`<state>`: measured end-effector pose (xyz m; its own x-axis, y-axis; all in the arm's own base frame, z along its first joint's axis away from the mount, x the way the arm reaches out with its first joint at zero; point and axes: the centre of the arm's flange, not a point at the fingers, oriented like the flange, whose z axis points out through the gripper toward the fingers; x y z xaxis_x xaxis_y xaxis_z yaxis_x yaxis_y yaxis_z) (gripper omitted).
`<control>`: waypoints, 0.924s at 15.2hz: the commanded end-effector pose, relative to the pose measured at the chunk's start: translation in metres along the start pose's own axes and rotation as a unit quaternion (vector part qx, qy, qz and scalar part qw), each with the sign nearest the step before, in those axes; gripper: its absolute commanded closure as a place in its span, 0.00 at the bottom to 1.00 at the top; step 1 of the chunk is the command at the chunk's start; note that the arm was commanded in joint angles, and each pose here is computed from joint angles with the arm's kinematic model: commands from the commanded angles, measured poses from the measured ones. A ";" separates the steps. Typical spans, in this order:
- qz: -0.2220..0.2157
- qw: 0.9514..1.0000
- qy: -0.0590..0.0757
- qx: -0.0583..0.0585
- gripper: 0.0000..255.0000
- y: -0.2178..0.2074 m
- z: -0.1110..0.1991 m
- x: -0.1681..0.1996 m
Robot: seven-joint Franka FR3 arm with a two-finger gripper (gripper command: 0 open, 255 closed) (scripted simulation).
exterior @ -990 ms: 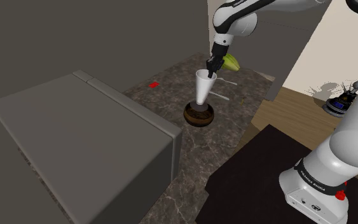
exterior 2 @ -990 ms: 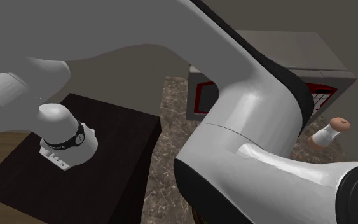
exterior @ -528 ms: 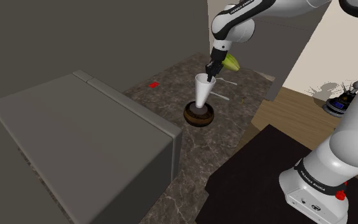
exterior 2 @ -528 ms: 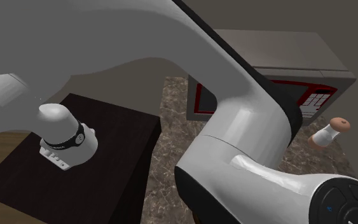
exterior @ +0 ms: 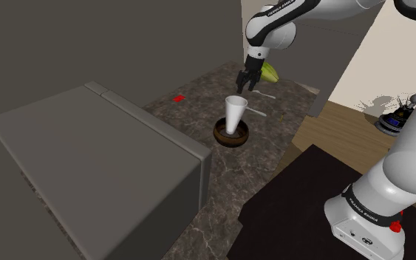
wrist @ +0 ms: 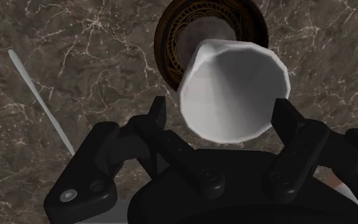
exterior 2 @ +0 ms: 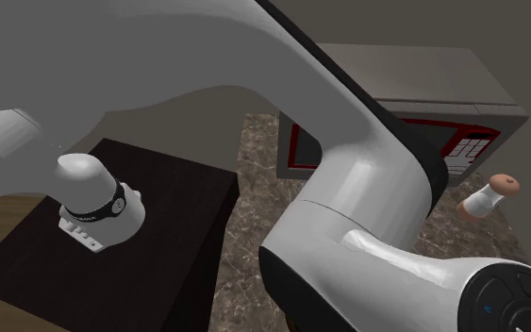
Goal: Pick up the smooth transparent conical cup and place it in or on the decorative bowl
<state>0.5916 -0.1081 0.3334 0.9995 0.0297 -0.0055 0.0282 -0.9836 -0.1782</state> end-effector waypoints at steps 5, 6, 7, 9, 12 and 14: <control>0.000 1.000 0.000 0.000 0.00 0.000 -0.040 0.000; 0.000 1.000 0.000 0.000 0.00 0.000 -0.050 0.000; 0.000 1.000 0.000 0.000 0.00 0.000 -0.050 0.000; 0.000 1.000 0.000 0.000 0.00 0.000 -0.050 0.000; 0.000 1.000 0.000 0.000 0.00 0.000 -0.050 0.000; 0.000 1.000 0.000 0.000 0.00 0.000 -0.050 0.000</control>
<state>0.5921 -0.1170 0.3826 0.9995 0.0297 -0.0054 0.0282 -0.9836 -0.1782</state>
